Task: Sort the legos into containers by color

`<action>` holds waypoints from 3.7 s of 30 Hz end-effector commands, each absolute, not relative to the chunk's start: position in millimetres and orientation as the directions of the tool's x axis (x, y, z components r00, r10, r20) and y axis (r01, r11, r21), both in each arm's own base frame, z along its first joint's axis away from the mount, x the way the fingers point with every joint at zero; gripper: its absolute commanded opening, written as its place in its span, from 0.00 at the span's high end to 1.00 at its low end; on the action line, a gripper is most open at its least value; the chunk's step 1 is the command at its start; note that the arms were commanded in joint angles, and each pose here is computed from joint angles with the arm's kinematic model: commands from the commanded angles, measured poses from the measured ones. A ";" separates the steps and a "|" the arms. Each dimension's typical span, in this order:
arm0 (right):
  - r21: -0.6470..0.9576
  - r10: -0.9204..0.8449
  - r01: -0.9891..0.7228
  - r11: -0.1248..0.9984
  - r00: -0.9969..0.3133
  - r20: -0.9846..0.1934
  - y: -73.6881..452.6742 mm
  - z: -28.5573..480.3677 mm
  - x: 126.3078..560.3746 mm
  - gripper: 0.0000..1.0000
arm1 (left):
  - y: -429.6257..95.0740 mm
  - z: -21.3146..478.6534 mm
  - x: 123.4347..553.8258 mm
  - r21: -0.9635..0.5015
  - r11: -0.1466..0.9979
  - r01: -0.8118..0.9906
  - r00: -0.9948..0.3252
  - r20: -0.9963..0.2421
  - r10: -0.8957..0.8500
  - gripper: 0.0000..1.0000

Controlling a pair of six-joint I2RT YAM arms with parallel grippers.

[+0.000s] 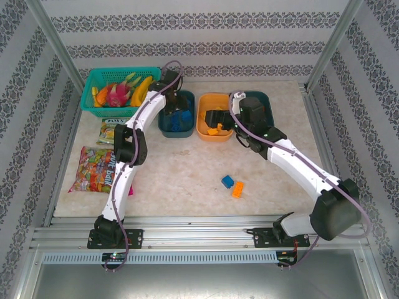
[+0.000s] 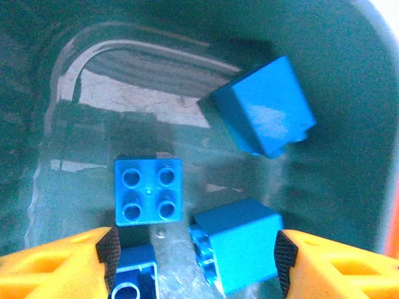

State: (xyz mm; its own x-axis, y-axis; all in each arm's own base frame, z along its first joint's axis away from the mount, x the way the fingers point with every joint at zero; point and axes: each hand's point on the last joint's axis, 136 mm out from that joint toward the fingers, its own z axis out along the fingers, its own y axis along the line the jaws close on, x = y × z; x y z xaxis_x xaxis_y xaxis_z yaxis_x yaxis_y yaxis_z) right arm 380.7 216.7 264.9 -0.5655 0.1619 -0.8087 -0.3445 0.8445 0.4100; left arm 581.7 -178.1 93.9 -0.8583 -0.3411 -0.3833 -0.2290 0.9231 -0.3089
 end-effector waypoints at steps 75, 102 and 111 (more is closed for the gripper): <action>0.059 0.235 0.234 0.970 -0.972 -0.017 133.3 24.1 176.0 0.73 | -242.4 190.3 169.9 -0.688 0.678 0.259 -0.922 -0.386 -0.039 0.24; 0.324 0.123 -0.006 0.946 -0.918 -0.376 234.9 152.1 468.1 0.75 | -221.7 277.9 381.3 -0.697 0.714 0.061 -0.764 -0.493 -0.416 0.25; 0.447 0.208 0.033 0.894 -0.914 -0.349 247.0 114.5 557.6 0.74 | -227.3 267.1 426.5 -0.724 0.684 0.086 -0.750 -0.499 -0.434 0.25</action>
